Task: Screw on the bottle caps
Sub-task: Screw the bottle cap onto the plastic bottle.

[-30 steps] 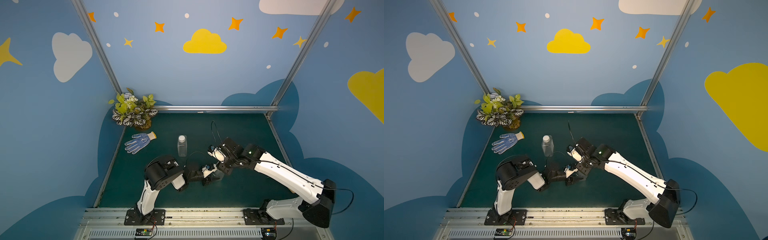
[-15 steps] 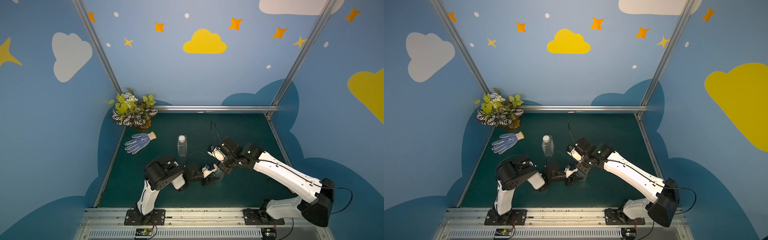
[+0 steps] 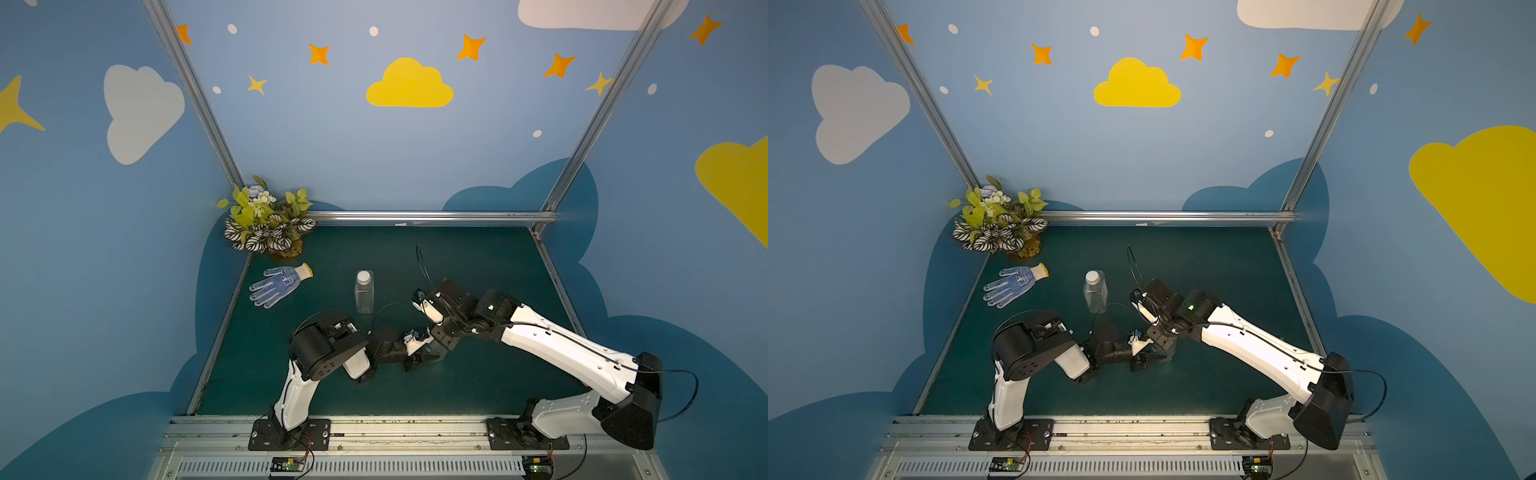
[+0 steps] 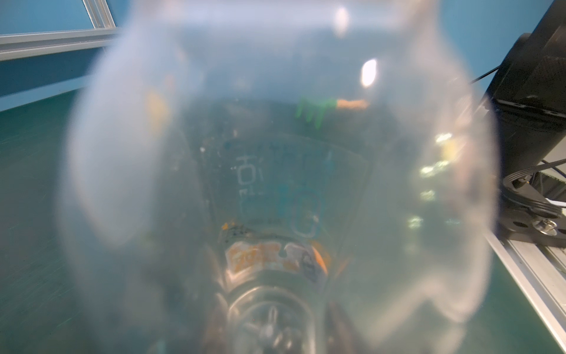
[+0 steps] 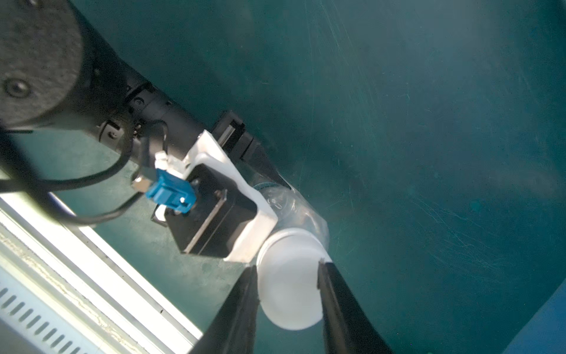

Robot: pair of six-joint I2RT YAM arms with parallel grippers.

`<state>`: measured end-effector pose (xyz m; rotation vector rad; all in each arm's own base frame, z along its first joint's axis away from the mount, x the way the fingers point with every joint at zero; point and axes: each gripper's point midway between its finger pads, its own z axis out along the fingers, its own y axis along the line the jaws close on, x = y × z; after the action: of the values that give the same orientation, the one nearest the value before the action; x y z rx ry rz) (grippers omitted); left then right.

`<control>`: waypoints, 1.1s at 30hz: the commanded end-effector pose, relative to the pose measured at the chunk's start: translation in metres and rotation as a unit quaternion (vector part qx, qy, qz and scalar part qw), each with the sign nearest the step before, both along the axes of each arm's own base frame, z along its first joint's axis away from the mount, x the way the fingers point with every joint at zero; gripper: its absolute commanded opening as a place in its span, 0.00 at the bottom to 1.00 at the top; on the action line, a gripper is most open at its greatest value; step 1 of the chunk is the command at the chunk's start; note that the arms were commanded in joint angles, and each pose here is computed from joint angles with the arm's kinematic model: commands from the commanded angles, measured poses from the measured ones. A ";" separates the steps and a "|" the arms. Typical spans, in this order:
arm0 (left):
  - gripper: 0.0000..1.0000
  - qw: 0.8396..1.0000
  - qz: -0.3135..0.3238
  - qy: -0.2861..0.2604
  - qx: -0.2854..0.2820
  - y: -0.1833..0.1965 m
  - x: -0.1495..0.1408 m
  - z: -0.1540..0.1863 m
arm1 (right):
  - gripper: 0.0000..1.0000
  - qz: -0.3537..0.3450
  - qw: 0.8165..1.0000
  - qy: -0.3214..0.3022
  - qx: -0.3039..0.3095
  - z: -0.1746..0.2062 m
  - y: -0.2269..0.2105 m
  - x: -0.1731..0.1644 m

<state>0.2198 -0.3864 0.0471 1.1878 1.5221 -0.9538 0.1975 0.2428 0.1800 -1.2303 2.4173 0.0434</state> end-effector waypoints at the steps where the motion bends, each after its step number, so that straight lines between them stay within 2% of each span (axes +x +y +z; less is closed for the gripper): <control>1: 0.50 1.000 0.011 -0.010 0.007 0.001 0.003 0.001 | 0.36 -0.034 0.998 0.036 -0.050 -0.019 -0.016 -0.012; 5: 0.50 1.000 0.011 -0.010 0.008 0.001 0.002 0.001 | 0.36 -0.050 0.998 0.030 -0.038 -0.012 -0.013 -0.011; 14: 0.50 1.000 0.009 -0.010 0.007 0.001 0.002 0.001 | 0.53 -0.026 0.999 0.011 0.017 0.024 0.002 -0.008; 19: 0.50 1.000 0.007 -0.010 0.007 0.001 0.001 0.001 | 0.60 -0.008 1.000 -0.008 0.020 0.033 -0.001 -0.007; 23: 0.50 1.000 0.005 -0.009 0.006 0.002 0.000 0.001 | 0.61 0.025 1.000 -0.009 0.016 0.031 -0.006 -0.009; 33: 0.50 1.000 0.003 -0.007 0.006 0.002 -0.002 0.002 | 0.59 0.050 0.995 0.041 0.070 0.028 -0.007 -0.010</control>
<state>0.2199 -0.3869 0.0480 1.1881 1.5181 -0.9406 0.1968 0.2272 0.2066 -1.2432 2.4074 0.1902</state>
